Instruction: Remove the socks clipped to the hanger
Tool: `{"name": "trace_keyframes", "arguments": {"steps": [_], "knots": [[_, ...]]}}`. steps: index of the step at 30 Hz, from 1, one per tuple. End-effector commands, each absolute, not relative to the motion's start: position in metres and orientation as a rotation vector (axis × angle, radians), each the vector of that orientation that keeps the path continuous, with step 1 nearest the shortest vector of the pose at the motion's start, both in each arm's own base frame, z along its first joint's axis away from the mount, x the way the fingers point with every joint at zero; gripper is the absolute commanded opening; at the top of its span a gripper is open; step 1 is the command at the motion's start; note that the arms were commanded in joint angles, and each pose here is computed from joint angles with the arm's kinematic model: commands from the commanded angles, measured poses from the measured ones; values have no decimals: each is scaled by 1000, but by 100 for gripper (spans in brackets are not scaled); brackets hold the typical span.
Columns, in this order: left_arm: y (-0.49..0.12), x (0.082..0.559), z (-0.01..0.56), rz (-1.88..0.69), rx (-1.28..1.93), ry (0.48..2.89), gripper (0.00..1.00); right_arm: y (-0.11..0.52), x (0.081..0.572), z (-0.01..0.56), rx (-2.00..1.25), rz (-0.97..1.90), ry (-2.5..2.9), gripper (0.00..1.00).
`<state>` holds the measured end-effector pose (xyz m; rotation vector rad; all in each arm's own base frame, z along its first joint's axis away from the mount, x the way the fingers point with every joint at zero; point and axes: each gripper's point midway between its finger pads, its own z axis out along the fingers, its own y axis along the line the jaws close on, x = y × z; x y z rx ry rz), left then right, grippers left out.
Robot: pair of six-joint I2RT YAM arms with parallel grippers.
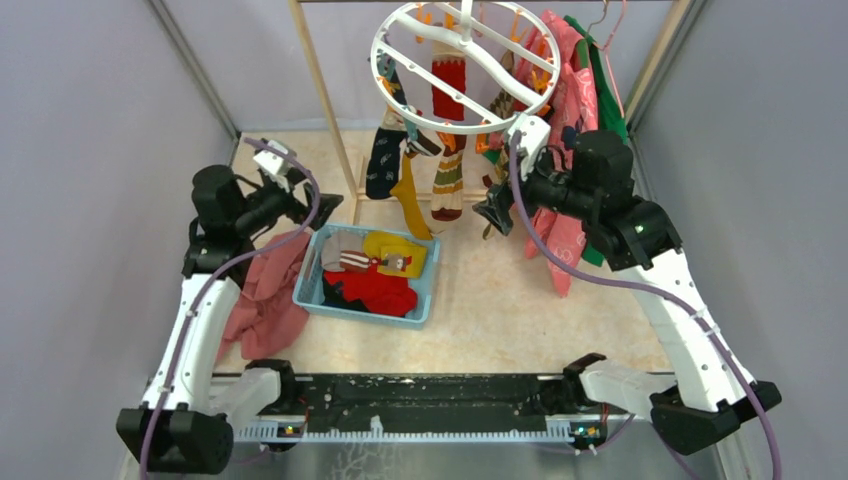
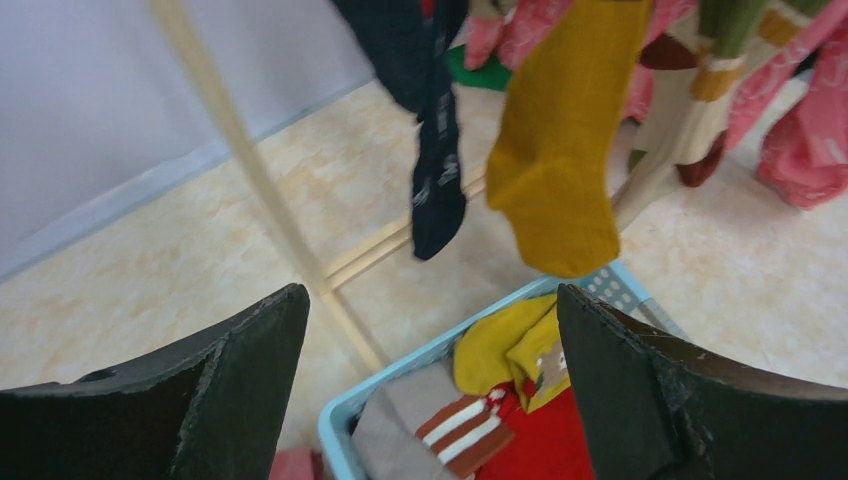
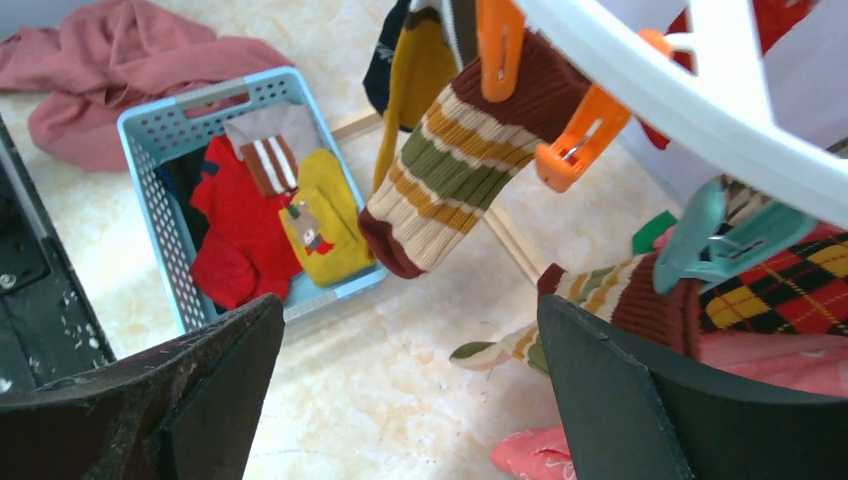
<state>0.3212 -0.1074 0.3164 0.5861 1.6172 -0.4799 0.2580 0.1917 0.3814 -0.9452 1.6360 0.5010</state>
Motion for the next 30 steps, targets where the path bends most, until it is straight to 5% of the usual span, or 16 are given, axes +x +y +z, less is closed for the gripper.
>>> {"name": "trace_keyframes", "arguments": {"steps": [1, 21, 23, 30], "knots": [[-146, 322, 339, -478, 754, 1524, 99, 208, 250, 386, -1012, 554, 1545, 98], [-279, 388, 358, -560, 820, 1412, 88, 239, 231, 334, -1147, 752, 1493, 97], [-281, 392, 358, -561, 798, 1408, 82, 243, 231, 331, -1161, 764, 1484, 97], [-295, 373, 350, -682, 875, 1402, 31, 271, 226, 324, -1224, 822, 1402, 94]]}}
